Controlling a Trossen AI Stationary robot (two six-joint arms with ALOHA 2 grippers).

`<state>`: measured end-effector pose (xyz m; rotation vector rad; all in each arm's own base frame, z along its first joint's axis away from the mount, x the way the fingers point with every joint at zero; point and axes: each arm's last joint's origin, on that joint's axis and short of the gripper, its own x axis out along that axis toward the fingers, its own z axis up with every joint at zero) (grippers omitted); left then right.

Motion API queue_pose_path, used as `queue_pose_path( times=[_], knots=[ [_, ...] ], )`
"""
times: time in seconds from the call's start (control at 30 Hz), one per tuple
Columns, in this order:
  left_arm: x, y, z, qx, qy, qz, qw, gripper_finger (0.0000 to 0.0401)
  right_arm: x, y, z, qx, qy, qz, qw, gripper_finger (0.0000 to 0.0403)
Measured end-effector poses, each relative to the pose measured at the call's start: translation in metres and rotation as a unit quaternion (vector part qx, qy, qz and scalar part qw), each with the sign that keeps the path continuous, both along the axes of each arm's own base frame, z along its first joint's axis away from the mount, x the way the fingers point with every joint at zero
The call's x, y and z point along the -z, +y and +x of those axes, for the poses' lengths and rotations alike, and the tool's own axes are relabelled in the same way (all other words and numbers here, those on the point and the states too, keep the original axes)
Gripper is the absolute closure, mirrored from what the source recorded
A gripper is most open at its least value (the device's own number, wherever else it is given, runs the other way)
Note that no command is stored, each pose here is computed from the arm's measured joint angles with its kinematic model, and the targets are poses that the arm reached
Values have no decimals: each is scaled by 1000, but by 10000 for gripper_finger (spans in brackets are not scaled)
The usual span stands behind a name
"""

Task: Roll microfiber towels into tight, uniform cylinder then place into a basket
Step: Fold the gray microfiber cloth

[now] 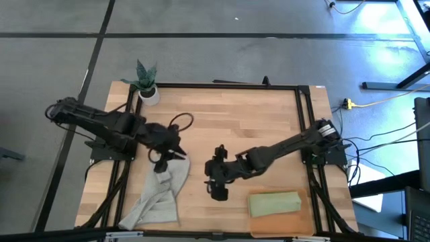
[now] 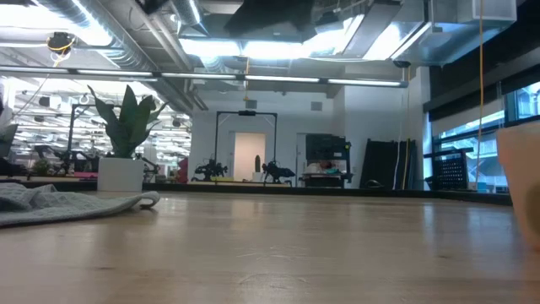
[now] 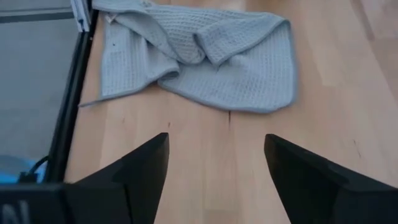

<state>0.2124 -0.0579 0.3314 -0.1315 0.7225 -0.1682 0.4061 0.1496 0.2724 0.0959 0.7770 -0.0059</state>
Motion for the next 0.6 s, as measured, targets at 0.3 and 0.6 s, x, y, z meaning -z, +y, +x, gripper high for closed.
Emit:
queue_pose_path(
  times=[0.3, 0.6],
  knots=[
    [-7, -34, -40, -59, 21, -60, 996, 334, 26, -35, 35, 21, -19, 26, 999, 138],
    [-6, -59, -60, -82, 33, -105, 991, 334, 68, -70, 71, 38, -48, 59, 996, 138]
  ],
)
